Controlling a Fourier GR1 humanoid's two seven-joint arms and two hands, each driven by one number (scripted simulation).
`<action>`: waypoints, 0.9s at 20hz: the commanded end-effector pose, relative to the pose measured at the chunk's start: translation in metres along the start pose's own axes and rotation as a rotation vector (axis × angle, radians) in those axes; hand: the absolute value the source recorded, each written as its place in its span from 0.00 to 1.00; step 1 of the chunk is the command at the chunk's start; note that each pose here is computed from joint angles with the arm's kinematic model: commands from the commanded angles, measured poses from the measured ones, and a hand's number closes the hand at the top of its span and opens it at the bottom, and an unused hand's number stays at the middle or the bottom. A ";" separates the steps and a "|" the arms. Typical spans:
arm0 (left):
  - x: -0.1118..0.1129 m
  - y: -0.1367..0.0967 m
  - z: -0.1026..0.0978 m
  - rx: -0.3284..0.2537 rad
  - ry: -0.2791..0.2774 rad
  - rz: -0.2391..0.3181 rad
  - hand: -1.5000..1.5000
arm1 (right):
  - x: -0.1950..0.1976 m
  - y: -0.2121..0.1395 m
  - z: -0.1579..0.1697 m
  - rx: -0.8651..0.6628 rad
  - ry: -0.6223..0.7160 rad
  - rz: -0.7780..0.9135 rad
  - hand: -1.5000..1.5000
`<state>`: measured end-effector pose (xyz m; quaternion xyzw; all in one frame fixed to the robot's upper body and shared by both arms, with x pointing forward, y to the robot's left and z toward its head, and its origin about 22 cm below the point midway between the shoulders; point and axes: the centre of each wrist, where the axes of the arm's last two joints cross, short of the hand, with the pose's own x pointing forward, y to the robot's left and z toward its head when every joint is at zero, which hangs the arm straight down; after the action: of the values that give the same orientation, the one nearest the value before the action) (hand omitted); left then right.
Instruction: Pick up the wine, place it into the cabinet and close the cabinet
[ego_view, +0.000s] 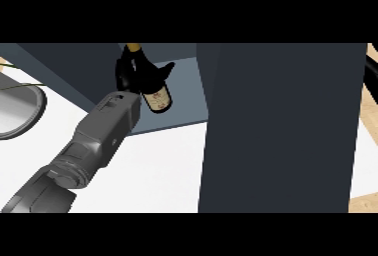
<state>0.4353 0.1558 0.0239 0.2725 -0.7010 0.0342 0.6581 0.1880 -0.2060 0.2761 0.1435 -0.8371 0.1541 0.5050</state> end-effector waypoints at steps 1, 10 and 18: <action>-0.021 0.031 -0.011 0.002 0.016 -0.049 0.00 | 0.001 0.003 0.004 0.010 -0.013 -0.007 0.00; -0.013 0.022 -0.010 -0.227 -0.109 -0.024 0.00 | 0.004 0.003 0.003 -0.010 -0.014 -0.013 0.00; 0.012 0.003 -0.005 -0.402 -0.236 0.415 0.00 | 0.008 -0.004 0.014 -0.045 0.008 -0.010 0.00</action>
<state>0.4341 0.1247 0.0317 0.0388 -0.7778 -0.0238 0.6268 0.1875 -0.2081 0.2780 0.1384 -0.8342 0.1375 0.5159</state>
